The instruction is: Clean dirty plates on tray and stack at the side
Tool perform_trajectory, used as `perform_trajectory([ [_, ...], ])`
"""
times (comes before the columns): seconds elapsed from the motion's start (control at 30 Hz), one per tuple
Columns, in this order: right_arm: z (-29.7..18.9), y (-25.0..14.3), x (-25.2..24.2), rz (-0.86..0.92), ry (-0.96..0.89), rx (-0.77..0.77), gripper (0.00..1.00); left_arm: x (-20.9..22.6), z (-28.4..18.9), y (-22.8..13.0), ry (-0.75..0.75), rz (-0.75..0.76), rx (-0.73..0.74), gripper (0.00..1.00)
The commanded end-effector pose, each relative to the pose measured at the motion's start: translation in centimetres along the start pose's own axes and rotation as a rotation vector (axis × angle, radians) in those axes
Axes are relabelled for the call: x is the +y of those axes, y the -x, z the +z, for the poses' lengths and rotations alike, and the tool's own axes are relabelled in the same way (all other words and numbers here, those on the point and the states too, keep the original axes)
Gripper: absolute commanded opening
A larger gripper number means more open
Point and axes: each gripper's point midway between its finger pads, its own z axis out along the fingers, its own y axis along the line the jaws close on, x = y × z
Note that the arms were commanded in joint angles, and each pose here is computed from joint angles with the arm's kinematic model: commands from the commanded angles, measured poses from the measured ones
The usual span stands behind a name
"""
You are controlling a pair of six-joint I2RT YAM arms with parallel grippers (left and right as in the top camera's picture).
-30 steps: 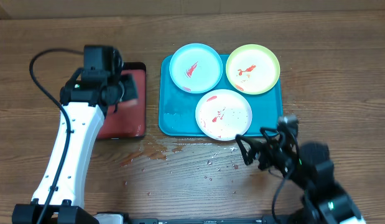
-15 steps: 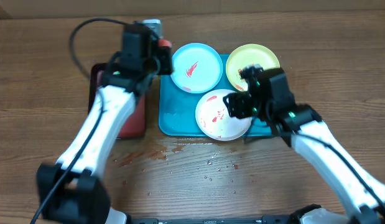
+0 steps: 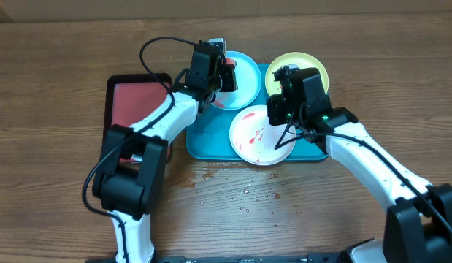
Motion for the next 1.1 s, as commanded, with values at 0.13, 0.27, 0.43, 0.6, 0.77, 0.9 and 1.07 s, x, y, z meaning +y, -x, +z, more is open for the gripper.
perform_trajectory([
  [0.13, 2.9, 0.5, -0.6, 0.025, -0.008, -0.01, 0.2, 0.6, 1.6, 0.7, 0.024, -0.035, -0.05, 0.04],
  [0.27, 4.4, 0.7, 0.0, 0.028, 0.045, -0.026, 0.27, 1.0, 2.3, 0.2, 0.028, -0.051, -0.047, 0.04],
  [0.43, 5.8, 1.1, -0.1, 0.072, 0.053, -0.056, 0.36, 0.9, 2.4, 0.5, 0.022, -0.049, -0.065, 0.04],
  [0.6, 6.9, 1.3, -0.1, 0.106, 0.059, -0.077, 0.37, 1.0, 2.6, 0.3, 0.025, -0.049, -0.059, 0.04],
  [0.77, 7.9, 1.8, -0.2, 0.14, 0.063, -0.086, 0.38, 1.3, 2.6, 0.1, 0.038, -0.051, -0.053, 0.04],
  [0.9, 9.4, 2.1, -0.3, 0.147, 0.058, -0.067, 0.44, 2.1, 2.6, -0.7, 0.078, -0.073, -0.027, 0.04],
  [1.07, 10.6, 3.0, -0.5, 0.167, 0.042, -0.059, 0.43, 2.2, 2.6, -1.1, 0.085, -0.075, -0.011, 0.04],
])
